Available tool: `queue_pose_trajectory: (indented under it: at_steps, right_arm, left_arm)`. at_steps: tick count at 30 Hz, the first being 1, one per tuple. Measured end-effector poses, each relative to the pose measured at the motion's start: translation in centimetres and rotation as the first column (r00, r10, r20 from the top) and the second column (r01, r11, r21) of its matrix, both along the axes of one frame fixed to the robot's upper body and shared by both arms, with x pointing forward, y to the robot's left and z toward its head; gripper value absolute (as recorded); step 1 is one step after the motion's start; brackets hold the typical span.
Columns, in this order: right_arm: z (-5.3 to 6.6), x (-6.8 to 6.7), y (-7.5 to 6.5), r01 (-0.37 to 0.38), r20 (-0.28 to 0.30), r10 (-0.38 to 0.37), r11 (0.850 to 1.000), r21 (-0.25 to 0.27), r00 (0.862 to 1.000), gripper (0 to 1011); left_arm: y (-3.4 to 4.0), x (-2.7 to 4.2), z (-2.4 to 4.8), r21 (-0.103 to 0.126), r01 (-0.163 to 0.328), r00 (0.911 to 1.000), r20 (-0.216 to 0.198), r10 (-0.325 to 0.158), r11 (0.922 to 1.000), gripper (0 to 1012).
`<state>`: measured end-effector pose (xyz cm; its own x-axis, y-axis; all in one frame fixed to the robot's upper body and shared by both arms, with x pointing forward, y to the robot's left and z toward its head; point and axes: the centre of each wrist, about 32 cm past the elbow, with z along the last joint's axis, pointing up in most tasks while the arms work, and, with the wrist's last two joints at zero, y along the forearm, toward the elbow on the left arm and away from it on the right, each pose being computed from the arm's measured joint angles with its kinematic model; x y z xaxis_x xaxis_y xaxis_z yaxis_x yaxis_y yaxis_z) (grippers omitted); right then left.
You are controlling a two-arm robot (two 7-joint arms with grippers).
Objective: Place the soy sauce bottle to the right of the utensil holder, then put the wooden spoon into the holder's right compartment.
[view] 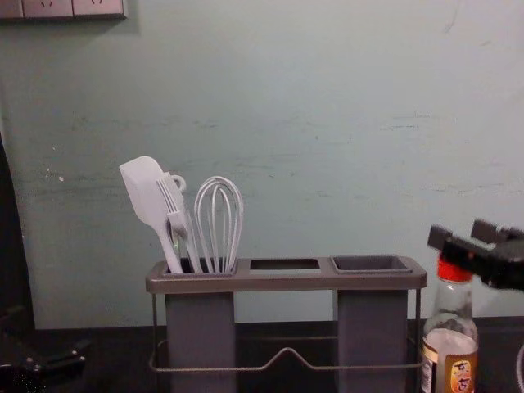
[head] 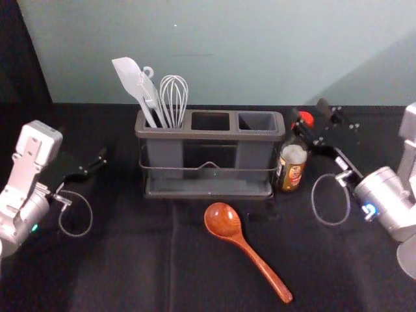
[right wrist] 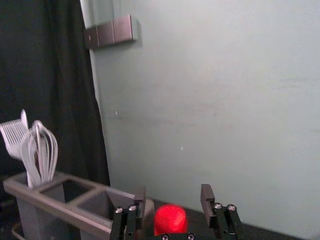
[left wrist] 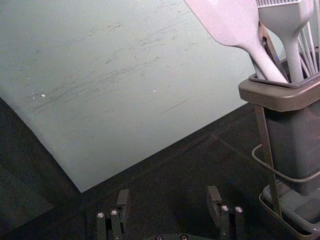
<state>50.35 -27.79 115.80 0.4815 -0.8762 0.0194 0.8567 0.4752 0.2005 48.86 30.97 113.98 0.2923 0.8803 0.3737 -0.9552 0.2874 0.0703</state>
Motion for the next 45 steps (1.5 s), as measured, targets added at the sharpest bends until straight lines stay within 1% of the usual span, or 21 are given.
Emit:
queue_pose_trajectory:
  at_steps: [1, 2, 3, 5, 7, 8, 9, 12, 15, 18, 22, 25, 26, 28, 29, 35, 37, 38, 40, 41, 45]
  right_arm:
    - [0.3, -0.1, -0.1, 0.0, 0.01, 0.0, 1.0, 0.008, 1.0, 733]
    - [0.3, -0.1, -0.1, 0.0, 0.01, 0.0, 1.0, 0.008, 1.0, 743]
    - [0.8, -0.3, -0.2, -0.001, 0.024, 0.001, 1.0, 0.013, 1.0, 743]
    - [1.4, -0.5, -0.3, -0.004, 0.042, 0.004, 1.0, 0.013, 0.999, 844]
    - [1.8, -0.7, -0.3, -0.007, 0.05, 0.007, 1.0, 0.012, 0.999, 876]
    - [2.1, -0.9, -0.4, -0.01, 0.054, 0.01, 1.0, 0.009, 0.998, 924]
    - [2.2, -1.0, -0.4, -0.011, 0.056, 0.011, 1.0, 0.008, 0.998, 924]
    - [2.7, -1.5, -0.3, -0.009, 0.052, 0.009, 1.0, -0.003, 0.999, 1003]
    - [3.2, -2.8, 0.0, -0.023, 0.041, 0.025, 0.999, -0.041, 0.999, 1000]
    - [3.2, -3.7, 0.5, -0.039, 0.027, 0.04, 0.997, -0.062, 0.999, 1000]
    - [2.5, -5.7, 1.6, -0.055, -0.008, 0.055, 0.994, -0.09, 0.998, 1000]
    - [2.0, -6.5, 2.3, -0.054, -0.026, 0.051, 0.994, -0.1, 0.998, 1000]
    - [1.6, -7.0, 2.7, -0.053, -0.042, 0.048, 0.993, -0.107, 0.998, 1000]
    - [1.3, -7.4, 3.3, -0.055, -0.058, 0.049, 0.992, -0.114, 0.997, 1000]
    - [0.9, -7.8, 3.8, -0.06, -0.077, 0.051, 0.991, -0.122, 0.996, 1000]
    - [-0.3, -8.3, 5.7, -0.066, -0.155, 0.042, 0.986, -0.152, 0.987, 1002]
    - [-0.7, -8.5, 6.5, -0.064, -0.191, 0.032, 0.985, -0.162, 0.981, 1000]
    - [-0.9, -8.5, 7.0, -0.065, -0.221, 0.025, 0.983, -0.174, 0.975, 1000]
    - [-1.0, -8.6, 7.5, -0.069, -0.245, 0.023, 0.981, -0.184, 0.969, 1000]
    - [-1.1, -8.6, 7.9, -0.08, -0.271, 0.024, 0.977, -0.197, 0.962, 1000]
    - [-1.4, -8.6, 8.7, -0.105, -0.307, 0.034, 0.97, -0.218, 0.951, 1000]
  left_arm:
    - [0.0, 0.0, 0.0, 0.0, 0.0, 1.0, 0.0, 0.0, 1.0, 1000]
    - [0.0, 0.0, 0.0, 0.0, 0.0, 1.0, 0.0, 0.0, 1.0, 1000]
    - [0.0, 0.0, 0.0, 0.0, 0.0, 1.0, 0.0, 0.0, 1.0, 1000]
    - [0.0, 0.0, 0.0, 0.0, 0.0, 1.0, 0.0, 0.0, 1.0, 1000]
    - [0.0, 0.0, 0.0, 0.0, 0.0, 1.0, 0.0, 0.0, 1.0, 1000]
    - [0.0, 0.0, 0.0, 0.0, 0.0, 1.0, 0.0, 0.0, 1.0, 1000]
    - [0.0, 0.0, 0.0, 0.0, 0.0, 1.0, 0.0, 0.0, 1.0, 1000]
    - [0.0, 0.0, 0.0, 0.0, 0.0, 1.0, 0.0, 0.0, 1.0, 1000]
    - [0.0, 0.0, 0.0, 0.0, 0.0, 1.0, 0.0, 0.0, 1.0, 1000]
    - [0.0, 0.0, 0.0, 0.0, 0.0, 1.0, 0.0, 0.0, 1.0, 1000]
    - [0.0, 0.0, 0.0, 0.0, 0.0, 1.0, 0.0, 0.0, 1.0, 1000]
    - [0.0, 0.0, 0.0, 0.0, 0.0, 1.0, 0.0, 0.0, 1.0, 1000]
    - [0.0, 0.0, 0.0, 0.0, 0.0, 1.0, 0.0, 0.0, 1.0, 1000]
    - [0.0, 0.0, 0.0, 0.0, 0.0, 1.0, 0.0, 0.0, 1.0, 1000]
    - [0.0, 0.0, 0.0, 0.0, 0.0, 1.0, 0.0, 0.0, 1.0, 1000]
    - [0.0, 0.0, 0.0, 0.0, 0.0, 1.0, 0.0, 0.0, 1.0, 1000]
    - [0.0, 0.0, 0.0, 0.0, 0.0, 1.0, 0.0, 0.0, 1.0, 1000]
    - [0.0, 0.0, 0.0, 0.0, 0.0, 1.0, 0.0, 0.0, 1.0, 1000]
    - [0.0, 0.0, 0.0, 0.0, 0.0, 1.0, 0.0, 0.0, 1.0, 1000]
    - [0.0, 0.0, 0.0, 0.0, 0.0, 1.0, 0.0, 0.0, 1.0, 1000]
    - [0.0, 0.0, 0.0, 0.0, 0.0, 1.0, 0.0, 0.0, 1.0, 1000]
